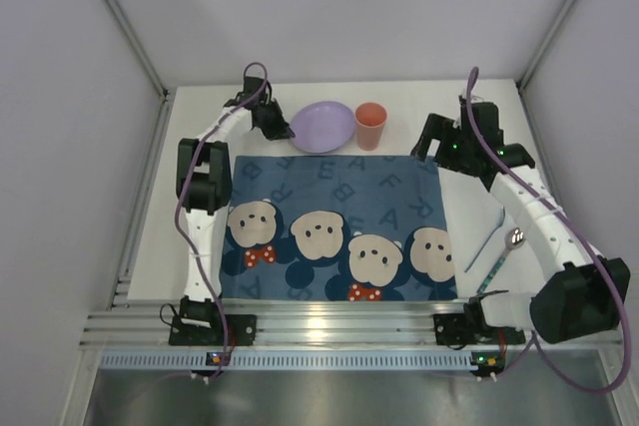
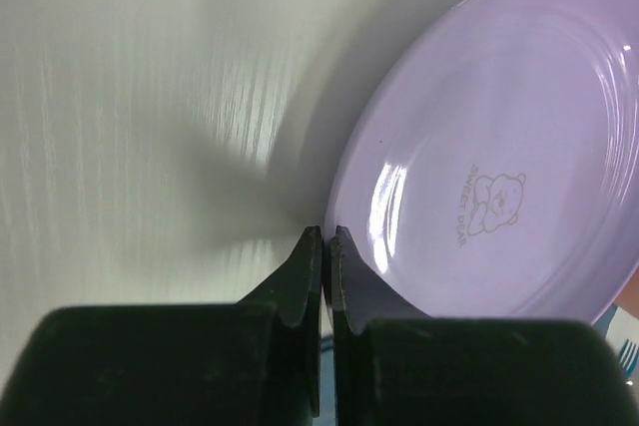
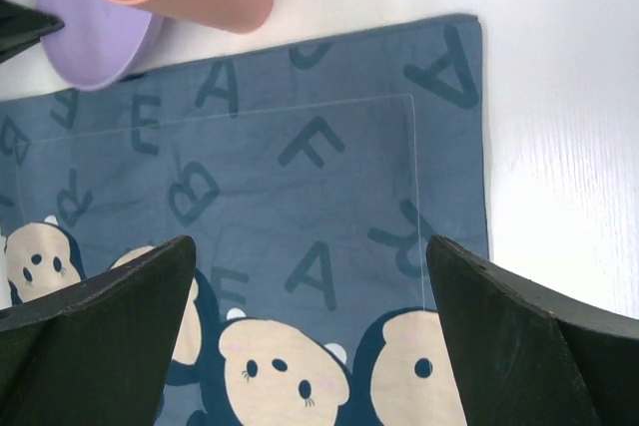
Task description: Set the dinner table for one person
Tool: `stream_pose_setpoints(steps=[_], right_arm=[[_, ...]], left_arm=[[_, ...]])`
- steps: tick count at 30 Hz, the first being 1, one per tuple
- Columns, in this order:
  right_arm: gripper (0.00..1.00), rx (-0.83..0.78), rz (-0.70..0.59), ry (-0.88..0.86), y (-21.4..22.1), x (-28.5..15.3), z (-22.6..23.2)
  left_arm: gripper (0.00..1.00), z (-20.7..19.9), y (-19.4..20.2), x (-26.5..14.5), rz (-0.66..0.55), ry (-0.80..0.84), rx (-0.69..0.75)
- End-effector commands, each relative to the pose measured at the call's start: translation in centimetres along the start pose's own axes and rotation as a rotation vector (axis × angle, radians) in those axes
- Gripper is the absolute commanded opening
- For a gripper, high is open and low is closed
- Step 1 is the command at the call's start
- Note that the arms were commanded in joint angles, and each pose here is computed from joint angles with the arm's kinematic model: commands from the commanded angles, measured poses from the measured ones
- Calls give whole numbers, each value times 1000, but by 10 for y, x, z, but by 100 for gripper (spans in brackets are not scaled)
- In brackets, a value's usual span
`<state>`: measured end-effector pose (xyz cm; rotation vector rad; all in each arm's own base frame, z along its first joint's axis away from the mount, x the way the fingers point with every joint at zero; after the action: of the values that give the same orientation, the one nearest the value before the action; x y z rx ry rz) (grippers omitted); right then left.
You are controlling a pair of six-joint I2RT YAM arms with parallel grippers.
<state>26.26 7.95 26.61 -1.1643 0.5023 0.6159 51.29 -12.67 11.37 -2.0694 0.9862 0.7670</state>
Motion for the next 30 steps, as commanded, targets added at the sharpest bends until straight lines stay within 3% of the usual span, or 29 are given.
stream_pose_setpoints(steps=[1,6,8,12,15,21,30], right_arm=[[100,-47,-107,-76,-45,10,18],[100,-82,-143,-182,-98,31,48],[100,-84,-93,-228,-105,57,55],[100,-51,-81,-253,-133,92,71],[100,-41,1,-212,-131,136,72],[100,-69,54,-138,-121,169,77],[97,-91,165,-91,-85,196,76]], left_arm=[[0,-52,-24,-74,-169,164,72],[0,-67,-19,-122,-189,170,151],[0,-68,-8,-141,-172,148,207],[0,-56,39,-151,-78,84,323],[0,-53,82,-159,10,39,412],[0,-43,152,-163,140,38,488],[0,-35,193,-135,232,-66,525]])
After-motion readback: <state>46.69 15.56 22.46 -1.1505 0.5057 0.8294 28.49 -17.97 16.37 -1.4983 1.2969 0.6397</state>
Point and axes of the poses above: each gripper's point midway between its finger pads, its own x axis out along the fingers, its own z axis along the line the jaws close on, y = z × x, the point moved 10 cm from there along -x, back along the fingers, and after that the axes turned 3 degrees about -x, right-handed, at the moved point
